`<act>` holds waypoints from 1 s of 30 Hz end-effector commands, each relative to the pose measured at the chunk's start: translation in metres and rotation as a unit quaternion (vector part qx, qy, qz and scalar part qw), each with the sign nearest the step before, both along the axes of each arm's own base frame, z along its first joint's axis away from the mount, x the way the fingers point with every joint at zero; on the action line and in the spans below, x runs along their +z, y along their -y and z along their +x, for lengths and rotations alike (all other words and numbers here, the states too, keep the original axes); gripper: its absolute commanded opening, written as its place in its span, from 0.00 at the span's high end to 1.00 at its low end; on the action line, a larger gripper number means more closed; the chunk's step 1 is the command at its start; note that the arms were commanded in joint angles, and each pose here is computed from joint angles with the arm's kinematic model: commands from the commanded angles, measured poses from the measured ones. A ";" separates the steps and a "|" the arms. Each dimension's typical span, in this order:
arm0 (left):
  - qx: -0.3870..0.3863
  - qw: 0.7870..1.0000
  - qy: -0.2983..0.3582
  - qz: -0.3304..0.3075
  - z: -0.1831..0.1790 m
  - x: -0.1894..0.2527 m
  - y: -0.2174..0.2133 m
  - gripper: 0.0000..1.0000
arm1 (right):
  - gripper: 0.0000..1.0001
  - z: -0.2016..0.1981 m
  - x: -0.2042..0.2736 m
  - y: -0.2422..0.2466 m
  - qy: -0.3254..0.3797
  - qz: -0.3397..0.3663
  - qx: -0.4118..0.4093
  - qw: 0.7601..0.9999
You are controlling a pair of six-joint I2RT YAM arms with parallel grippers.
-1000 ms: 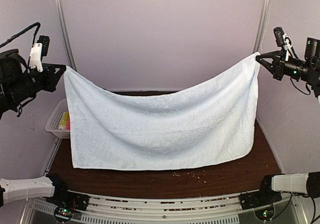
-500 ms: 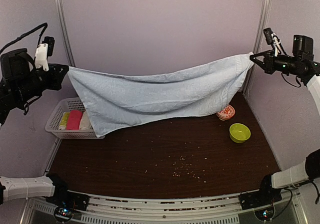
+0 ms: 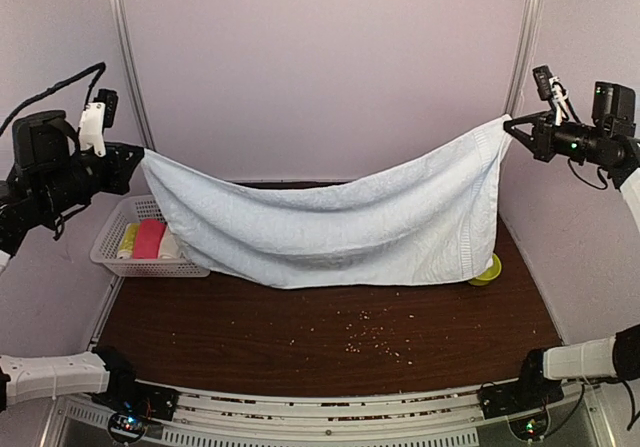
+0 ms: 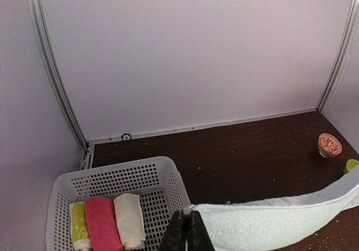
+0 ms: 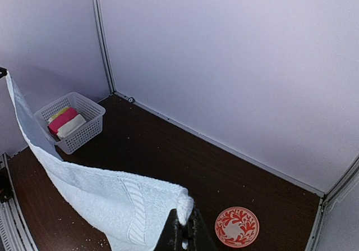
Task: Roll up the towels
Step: Flatten out the towel at the center of the board.
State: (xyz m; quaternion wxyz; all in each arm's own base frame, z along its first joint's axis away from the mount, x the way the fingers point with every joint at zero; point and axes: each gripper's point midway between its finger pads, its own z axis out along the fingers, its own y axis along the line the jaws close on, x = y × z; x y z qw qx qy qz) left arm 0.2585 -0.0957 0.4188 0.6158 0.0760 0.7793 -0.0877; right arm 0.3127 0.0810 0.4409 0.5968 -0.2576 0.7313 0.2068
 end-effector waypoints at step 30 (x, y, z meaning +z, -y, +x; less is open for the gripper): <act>-0.137 0.969 -0.199 0.046 0.036 -0.148 0.052 1.00 | 0.96 -0.005 -0.205 -0.015 -0.145 -0.101 0.174 0.969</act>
